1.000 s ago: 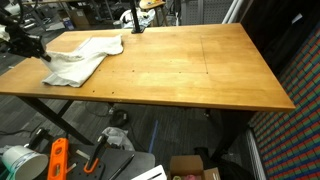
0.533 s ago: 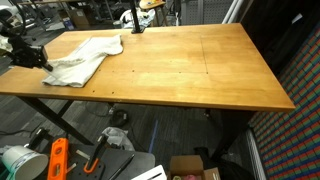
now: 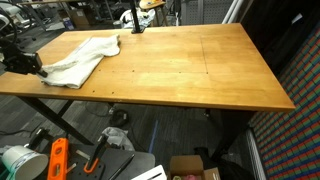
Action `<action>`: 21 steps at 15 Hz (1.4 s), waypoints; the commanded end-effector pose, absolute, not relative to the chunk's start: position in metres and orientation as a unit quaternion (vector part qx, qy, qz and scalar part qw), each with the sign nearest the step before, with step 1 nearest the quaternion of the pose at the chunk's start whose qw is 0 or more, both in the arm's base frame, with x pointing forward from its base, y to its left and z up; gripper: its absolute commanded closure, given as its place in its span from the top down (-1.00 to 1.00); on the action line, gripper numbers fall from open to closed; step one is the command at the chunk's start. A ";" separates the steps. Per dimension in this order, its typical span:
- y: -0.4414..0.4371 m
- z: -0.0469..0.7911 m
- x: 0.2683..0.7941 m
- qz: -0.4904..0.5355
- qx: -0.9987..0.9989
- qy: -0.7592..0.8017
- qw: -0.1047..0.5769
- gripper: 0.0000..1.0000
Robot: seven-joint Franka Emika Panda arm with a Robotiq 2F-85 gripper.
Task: Fold the cloth
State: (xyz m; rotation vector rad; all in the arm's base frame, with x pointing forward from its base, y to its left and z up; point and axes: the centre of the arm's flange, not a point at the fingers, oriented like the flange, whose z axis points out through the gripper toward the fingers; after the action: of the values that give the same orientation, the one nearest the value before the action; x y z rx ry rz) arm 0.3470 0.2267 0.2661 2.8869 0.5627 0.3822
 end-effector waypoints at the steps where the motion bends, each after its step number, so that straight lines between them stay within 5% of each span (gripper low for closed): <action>1: 0.243 0.258 0.347 0.147 0.969 0.179 0.082 -0.96; 2: 0.244 0.257 0.347 0.149 0.970 0.175 0.082 -0.84; 3: 0.245 0.256 0.347 0.151 0.970 0.171 0.081 -0.39; 6: 0.241 0.263 0.351 0.154 0.972 0.160 0.078 -0.23; 14: 0.181 0.309 0.388 0.118 0.984 0.127 0.040 0.97; 21: 0.115 0.280 0.408 -0.006 0.990 0.142 0.003 1.00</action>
State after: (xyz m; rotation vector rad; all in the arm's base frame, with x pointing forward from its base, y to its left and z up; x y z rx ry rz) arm 0.3993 0.1328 0.2762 3.0656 0.3979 0.1003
